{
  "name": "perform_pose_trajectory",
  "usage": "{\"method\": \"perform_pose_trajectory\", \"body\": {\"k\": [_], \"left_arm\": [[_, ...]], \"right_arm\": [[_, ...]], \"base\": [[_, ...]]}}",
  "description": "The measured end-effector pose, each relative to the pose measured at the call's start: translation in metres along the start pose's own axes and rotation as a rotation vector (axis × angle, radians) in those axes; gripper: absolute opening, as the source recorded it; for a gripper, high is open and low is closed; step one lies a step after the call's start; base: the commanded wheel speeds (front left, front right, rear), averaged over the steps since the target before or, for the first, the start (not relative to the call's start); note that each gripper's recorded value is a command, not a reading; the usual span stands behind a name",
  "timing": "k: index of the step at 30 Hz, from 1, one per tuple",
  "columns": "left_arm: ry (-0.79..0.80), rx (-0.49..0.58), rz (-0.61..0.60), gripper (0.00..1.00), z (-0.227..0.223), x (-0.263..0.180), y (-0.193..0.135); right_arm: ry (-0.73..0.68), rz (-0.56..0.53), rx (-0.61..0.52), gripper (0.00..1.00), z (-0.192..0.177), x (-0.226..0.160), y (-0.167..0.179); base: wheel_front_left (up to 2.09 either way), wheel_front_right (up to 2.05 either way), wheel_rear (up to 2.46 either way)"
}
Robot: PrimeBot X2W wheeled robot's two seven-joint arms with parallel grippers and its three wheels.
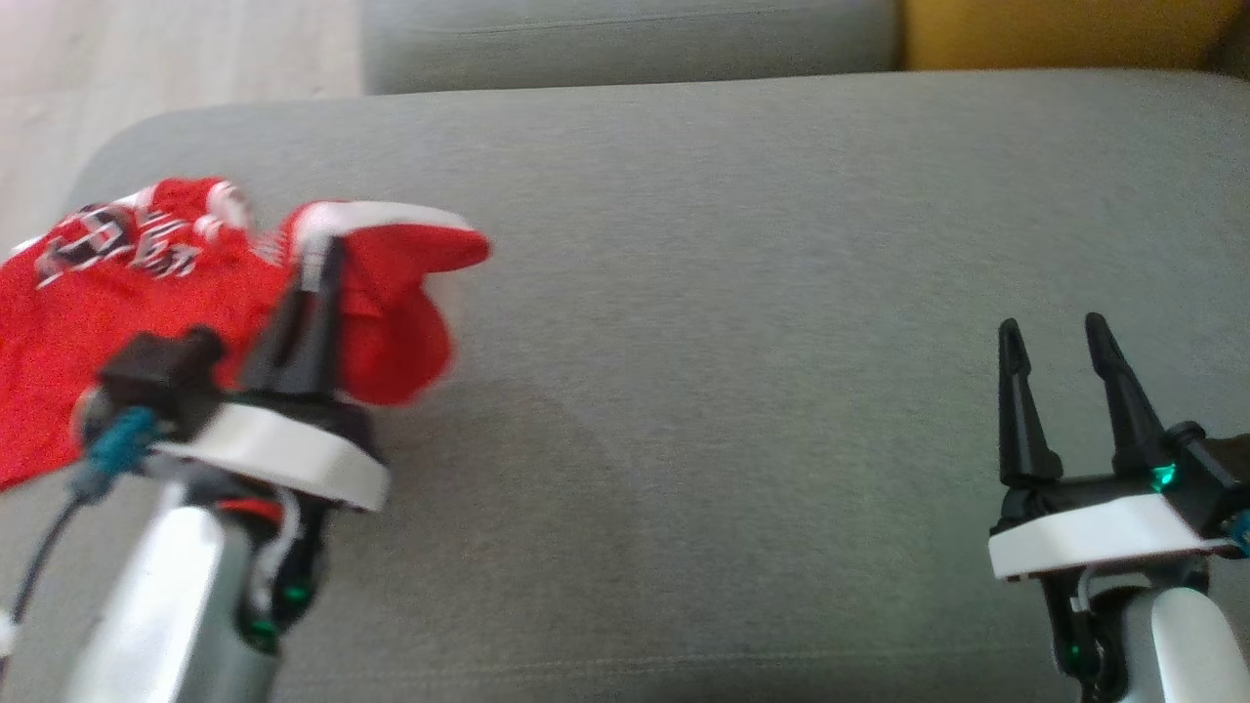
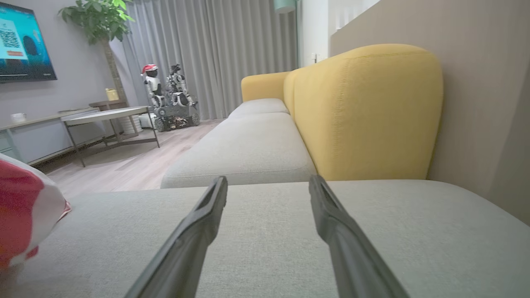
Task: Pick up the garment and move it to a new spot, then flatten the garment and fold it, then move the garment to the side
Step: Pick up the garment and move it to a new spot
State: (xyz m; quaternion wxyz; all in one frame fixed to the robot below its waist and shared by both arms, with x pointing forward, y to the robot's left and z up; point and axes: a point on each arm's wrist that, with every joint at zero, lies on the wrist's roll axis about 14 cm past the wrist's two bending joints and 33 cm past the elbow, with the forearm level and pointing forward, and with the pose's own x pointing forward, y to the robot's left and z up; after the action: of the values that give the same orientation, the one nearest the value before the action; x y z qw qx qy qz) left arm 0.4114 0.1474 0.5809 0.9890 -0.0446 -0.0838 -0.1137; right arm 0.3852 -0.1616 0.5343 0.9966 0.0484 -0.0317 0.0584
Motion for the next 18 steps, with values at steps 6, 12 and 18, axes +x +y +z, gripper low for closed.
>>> {"method": "perform_pose_trajectory", "body": {"k": [6,12,18], "left_arm": [[0.056,-0.115,-0.228,0.0,-0.022,0.024,-0.082],[0.03,-0.14,-0.457,0.0,-0.021,0.071,-0.162],[0.093,-0.144,-0.643,0.0,-0.057,0.104,-0.232]], "right_arm": [[-0.018,-0.067,0.015,1.0,0.008,-0.017,-0.019],[-0.024,-0.179,0.005,1.0,0.011,-0.033,-0.053],[-0.008,-0.293,0.01,1.0,0.002,-0.047,-0.086]], "base": [[0.0,0.0,0.0],[0.0,0.0,0.0],[0.0,0.0,0.0]]}}
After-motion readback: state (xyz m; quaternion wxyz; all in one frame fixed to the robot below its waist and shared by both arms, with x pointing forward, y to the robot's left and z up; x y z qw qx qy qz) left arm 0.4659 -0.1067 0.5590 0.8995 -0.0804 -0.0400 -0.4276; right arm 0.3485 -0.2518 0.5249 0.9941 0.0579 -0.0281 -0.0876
